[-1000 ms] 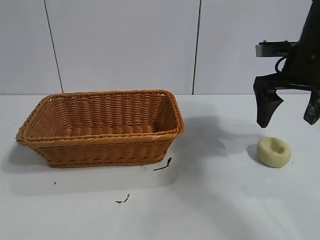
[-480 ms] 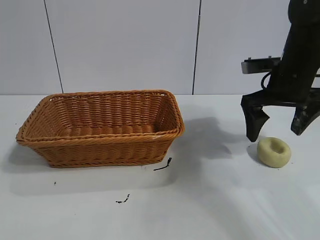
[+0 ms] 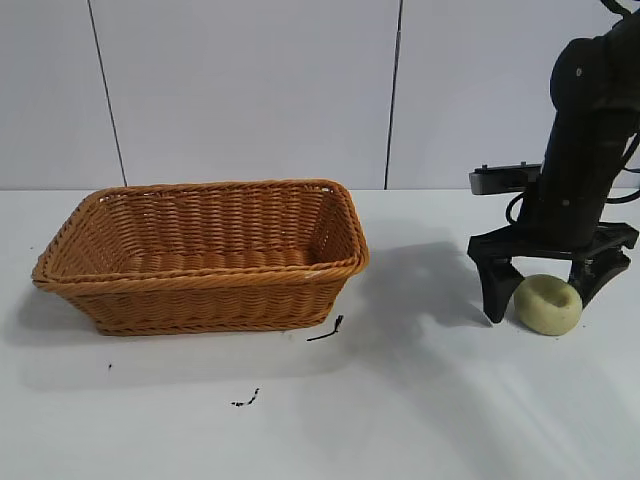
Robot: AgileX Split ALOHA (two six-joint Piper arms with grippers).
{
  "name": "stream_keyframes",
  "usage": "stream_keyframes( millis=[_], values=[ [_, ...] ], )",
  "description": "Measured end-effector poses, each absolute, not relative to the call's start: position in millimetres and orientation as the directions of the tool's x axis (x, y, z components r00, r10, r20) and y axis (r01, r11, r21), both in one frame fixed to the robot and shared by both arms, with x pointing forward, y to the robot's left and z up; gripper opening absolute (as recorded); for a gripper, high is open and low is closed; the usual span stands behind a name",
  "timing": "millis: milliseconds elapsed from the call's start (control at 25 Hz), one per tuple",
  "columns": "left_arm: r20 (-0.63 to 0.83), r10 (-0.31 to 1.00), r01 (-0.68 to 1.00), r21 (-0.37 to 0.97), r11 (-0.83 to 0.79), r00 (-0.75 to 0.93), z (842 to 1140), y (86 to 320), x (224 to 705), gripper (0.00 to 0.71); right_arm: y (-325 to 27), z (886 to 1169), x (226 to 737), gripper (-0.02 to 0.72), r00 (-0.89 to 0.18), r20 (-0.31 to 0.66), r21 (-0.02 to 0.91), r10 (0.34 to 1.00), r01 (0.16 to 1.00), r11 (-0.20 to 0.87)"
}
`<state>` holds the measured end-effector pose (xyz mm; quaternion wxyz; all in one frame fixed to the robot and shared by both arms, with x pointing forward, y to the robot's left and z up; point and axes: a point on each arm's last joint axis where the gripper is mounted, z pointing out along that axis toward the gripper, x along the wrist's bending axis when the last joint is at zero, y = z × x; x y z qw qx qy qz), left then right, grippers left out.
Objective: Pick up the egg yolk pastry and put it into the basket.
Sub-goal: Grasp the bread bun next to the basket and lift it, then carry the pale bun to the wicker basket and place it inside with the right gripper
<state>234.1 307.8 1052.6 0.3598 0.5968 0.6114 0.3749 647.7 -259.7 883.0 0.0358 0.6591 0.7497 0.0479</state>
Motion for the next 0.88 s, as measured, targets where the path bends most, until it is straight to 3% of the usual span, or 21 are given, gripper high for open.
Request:
stream_keyframes(
  millis=[40, 80, 200, 360, 680, 880],
  values=[
    [0.007, 1.000, 0.460, 0.888, 0.007, -0.029, 1052.6, 307.8, 234.1, 0.696, -259.8, 882.9, 647.7, 0.414, -0.130, 0.007, 0.119, 0.991, 0.985, 0.128],
    [0.007, 1.000, 0.460, 0.888, 0.007, -0.029, 1052.6, 307.8, 234.1, 0.696, -259.9, 882.9, 647.7, 0.333, -0.131, 0.007, 0.119, 0.991, 0.984, 0.129],
    [0.007, 1.000, 0.460, 0.888, 0.007, -0.029, 1052.6, 307.8, 234.1, 0.696, -259.8, 884.0, 647.9, 0.176, -0.131, 0.007, 0.118, 0.991, 0.985, 0.129],
    [0.007, 1.000, 0.460, 0.888, 0.007, -0.029, 1052.6, 307.8, 234.1, 0.696, -259.3, 903.7, 652.5, 0.134, -0.132, 0.008, 0.115, 0.991, 0.985, 0.130],
    [0.007, 1.000, 0.460, 0.888, 0.007, -0.029, 1052.6, 307.8, 234.1, 0.696, -257.5, 1043.6, 671.3, 0.126, -0.139, -0.004, 0.356, 0.990, 0.925, 0.132],
    [0.007, 1.000, 0.460, 0.888, 0.007, -0.029, 1052.6, 307.8, 234.1, 0.696, -242.0, 1079.8, 672.7, 0.126, -0.177, -0.020, 0.375, 0.984, 0.911, 0.172]
  ],
)
